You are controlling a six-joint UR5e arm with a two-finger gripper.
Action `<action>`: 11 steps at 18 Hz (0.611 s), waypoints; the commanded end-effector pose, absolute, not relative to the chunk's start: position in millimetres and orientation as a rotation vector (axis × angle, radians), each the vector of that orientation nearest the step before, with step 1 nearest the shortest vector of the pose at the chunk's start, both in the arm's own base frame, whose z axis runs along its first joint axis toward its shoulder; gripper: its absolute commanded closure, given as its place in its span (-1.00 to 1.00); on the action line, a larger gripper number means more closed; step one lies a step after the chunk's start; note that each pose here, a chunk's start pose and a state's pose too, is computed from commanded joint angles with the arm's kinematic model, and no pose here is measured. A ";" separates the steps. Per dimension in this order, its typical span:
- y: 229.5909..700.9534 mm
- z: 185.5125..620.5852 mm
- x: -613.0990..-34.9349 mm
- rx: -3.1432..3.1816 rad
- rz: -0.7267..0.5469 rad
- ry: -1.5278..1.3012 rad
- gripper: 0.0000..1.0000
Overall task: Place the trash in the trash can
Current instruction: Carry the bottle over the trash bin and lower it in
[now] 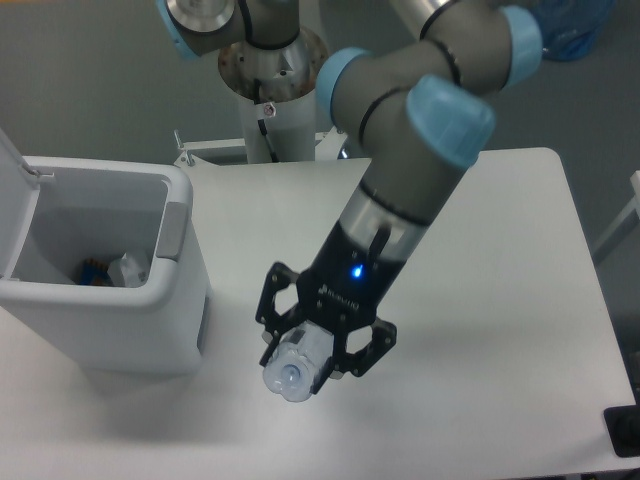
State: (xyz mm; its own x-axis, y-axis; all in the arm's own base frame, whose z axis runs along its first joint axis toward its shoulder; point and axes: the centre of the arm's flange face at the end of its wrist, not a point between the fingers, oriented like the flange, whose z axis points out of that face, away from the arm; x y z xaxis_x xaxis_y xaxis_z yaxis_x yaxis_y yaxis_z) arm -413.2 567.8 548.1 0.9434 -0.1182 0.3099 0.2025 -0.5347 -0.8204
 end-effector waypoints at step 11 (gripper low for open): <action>542.6 652.0 -338.4 -1.797 -0.573 0.159 0.65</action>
